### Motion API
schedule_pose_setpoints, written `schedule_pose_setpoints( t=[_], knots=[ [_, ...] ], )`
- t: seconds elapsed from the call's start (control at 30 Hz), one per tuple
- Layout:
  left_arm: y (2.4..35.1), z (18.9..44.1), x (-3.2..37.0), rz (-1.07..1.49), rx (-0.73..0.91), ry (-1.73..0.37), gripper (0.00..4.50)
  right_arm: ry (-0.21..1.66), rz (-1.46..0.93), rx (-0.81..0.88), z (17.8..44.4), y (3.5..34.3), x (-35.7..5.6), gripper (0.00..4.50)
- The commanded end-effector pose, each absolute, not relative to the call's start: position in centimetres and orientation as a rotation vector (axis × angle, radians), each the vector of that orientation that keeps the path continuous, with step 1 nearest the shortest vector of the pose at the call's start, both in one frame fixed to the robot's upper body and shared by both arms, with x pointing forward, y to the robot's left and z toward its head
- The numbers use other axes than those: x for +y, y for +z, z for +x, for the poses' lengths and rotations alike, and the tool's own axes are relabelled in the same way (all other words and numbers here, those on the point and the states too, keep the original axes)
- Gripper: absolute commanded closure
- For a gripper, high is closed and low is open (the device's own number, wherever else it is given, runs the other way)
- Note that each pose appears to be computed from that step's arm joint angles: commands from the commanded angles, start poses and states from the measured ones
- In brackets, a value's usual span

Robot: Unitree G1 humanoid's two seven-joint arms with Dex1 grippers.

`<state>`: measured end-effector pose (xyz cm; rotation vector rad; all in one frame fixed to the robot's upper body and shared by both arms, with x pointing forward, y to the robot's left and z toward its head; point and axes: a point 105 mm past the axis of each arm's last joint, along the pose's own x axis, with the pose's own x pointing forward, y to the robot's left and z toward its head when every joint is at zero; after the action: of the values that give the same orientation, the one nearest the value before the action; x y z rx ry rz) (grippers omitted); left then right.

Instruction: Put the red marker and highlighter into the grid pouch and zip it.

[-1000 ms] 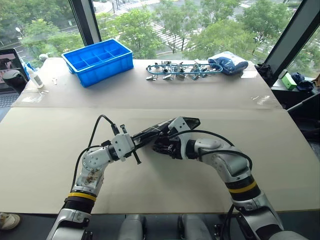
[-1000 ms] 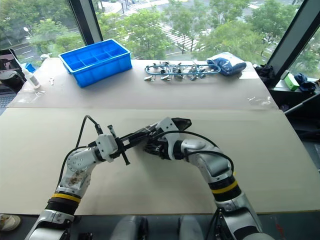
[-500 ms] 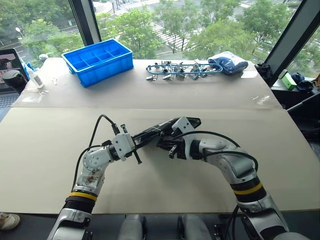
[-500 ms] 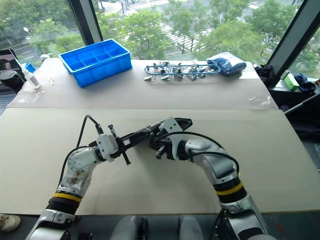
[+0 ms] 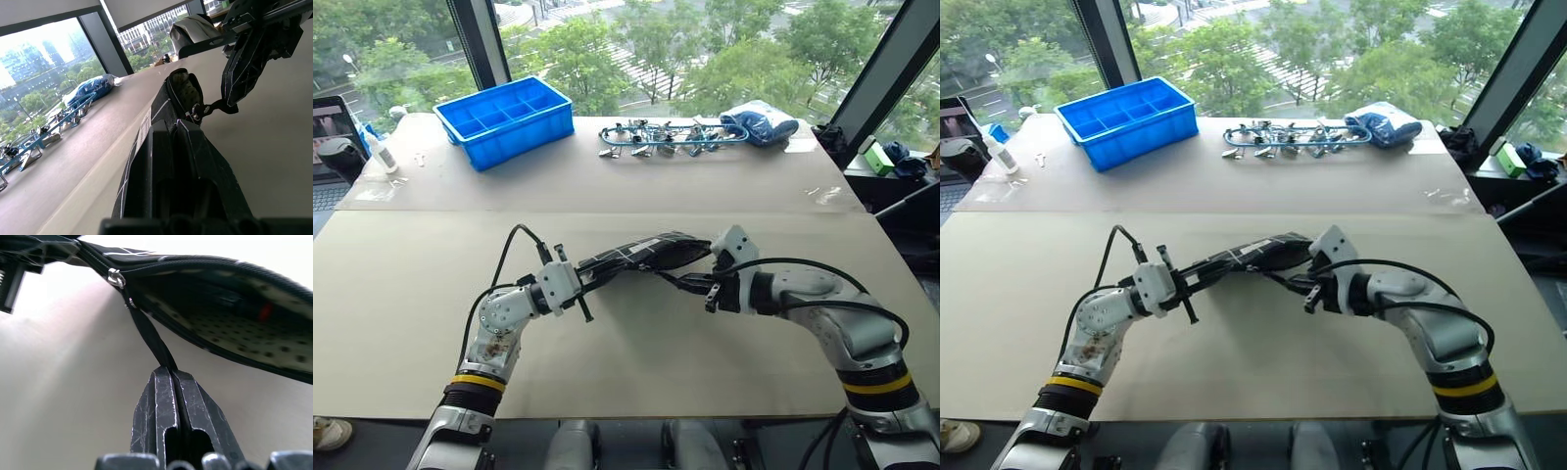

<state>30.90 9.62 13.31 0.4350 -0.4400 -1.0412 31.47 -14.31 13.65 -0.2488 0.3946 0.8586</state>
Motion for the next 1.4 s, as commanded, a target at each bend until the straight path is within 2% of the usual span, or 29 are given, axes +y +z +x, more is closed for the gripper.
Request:
schedule_pose_setpoints(
  t=[0.03,0.23,0.3,0.43,0.6,0.7,0.87,0.97,1.1,1.2,1.4],
  knots=[
    [14.4,30.9,9.7,0.445,-0.496,-1.027,4.50,0.776,-0.272,0.354,32.5,14.8,-16.4,4.40],
    [14.5,30.9,9.7,0.445,-0.502,-1.026,4.50,0.798,-0.306,0.357,32.4,14.2,-16.0,4.40],
    [14.5,30.9,9.7,0.446,-0.502,-1.027,4.50,0.755,-0.325,0.361,33.0,14.3,-17.2,4.40],
    [14.5,30.8,10.0,0.450,-0.497,-1.025,4.50,0.577,-0.363,0.373,34.7,15.4,-22.2,4.40],
    [14.4,30.7,10.0,0.450,-0.494,-1.027,4.50,0.530,-0.397,0.399,34.6,15.2,-24.9,4.40],
    [14.3,30.7,10.0,0.447,-0.492,-1.027,4.50,0.537,-0.387,0.407,34.3,15.0,-25.1,4.40],
    [14.3,30.6,9.8,0.441,-0.491,-1.032,4.50,0.615,-0.291,0.368,33.9,14.9,-22.7,4.40],
    [14.2,30.6,9.5,0.433,-0.493,-1.041,4.50,0.661,-0.207,0.361,33.4,15.1,-21.5,3.69],
    [14.1,30.3,9.0,0.411,-0.497,-1.076,4.50,0.786,-0.122,0.390,31.2,15.1,-19.8,2.29],
    [13.8,29.9,8.7,0.421,-0.494,-1.124,4.50,0.835,-0.014,0.388,30.0,16.3,-19.9,1.30],
    [13.3,28.6,8.8,0.467,-0.500,-1.252,4.50,0.832,-0.106,0.327,28.5,18.7,-21.9,1.30]
  ],
)
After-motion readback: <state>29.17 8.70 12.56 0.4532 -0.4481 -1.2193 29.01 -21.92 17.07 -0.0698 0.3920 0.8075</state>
